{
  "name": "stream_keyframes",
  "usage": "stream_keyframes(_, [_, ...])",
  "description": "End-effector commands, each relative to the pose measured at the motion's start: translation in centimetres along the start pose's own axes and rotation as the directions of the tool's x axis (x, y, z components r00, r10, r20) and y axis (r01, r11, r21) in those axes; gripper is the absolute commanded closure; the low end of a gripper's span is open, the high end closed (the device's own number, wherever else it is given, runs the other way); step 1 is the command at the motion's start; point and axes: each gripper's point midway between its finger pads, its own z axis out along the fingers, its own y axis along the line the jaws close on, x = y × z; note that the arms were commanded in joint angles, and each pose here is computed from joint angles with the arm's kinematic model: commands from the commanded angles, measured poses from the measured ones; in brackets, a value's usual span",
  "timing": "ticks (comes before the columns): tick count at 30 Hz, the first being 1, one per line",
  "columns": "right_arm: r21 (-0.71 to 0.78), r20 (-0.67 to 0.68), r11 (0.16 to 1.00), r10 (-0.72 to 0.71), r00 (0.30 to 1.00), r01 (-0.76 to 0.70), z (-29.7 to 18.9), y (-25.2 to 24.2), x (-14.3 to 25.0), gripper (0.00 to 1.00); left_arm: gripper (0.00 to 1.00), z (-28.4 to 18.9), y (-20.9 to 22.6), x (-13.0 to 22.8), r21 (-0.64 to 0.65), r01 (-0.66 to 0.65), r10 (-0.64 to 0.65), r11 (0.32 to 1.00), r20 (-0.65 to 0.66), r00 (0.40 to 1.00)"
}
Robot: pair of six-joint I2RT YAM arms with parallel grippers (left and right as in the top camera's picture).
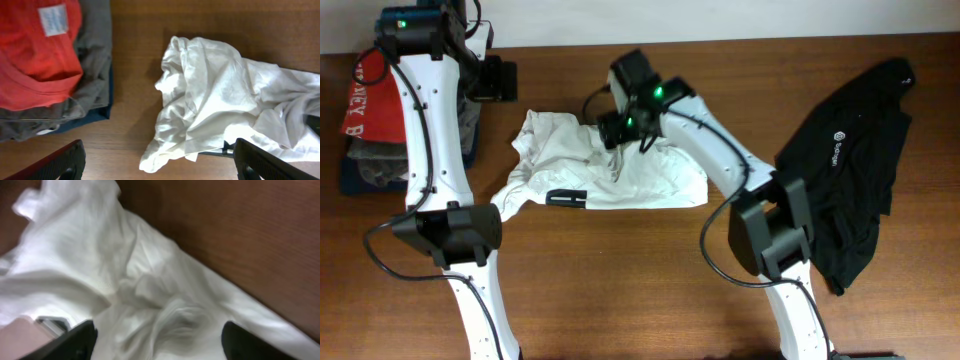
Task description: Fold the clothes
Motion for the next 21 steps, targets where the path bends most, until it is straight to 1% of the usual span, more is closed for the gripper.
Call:
stream_keyframes(1, [-0.019,0.131,1.0,0.021,0.991,-0.019,-8.3,-0.7,-4.5,0.12,0.06,0.3,-0.9,0.8,0.058,0.013,-0.011,0.998,-0.034,0.999])
stream_keyframes(5, [0.014,0.086,0.999,0.03,0.996,-0.032,-11.1,-3.2,-3.7,0.1,0.06,2.7,-1.3,2.2,0.083,-0.018,0.028,0.996,-0.117,0.993])
stream_keyframes(11, [0.059,-0.001,0.99,0.129,0.992,-0.129,-11.9,-7.6,-1.4,0.1,0.07,7.9,-1.6,4.7,0.111,-0.052,0.077,0.992,-0.237,0.968])
stream_keyframes(13, [0.07,-0.018,0.987,0.144,0.989,-0.143,-12.2,-8.8,-0.8,0.1,0.07,9.6,-2.2,5.5,0.167,-0.082,0.123,0.983,-0.253,0.96])
stream_keyframes(17, [0.084,-0.04,0.982,0.173,0.984,-0.169,-12.6,-10.2,-0.1,0.1,0.08,12.3,-4.1,7.0,0.34,-0.145,0.233,0.929,-0.236,0.944])
stream_keyframes(21, [0.09,-0.052,0.979,0.188,0.981,-0.182,-12.8,-10.7,0.3,0.1,0.08,14.3,-4.2,8.0,0.412,-0.155,0.259,0.898,-0.211,0.942])
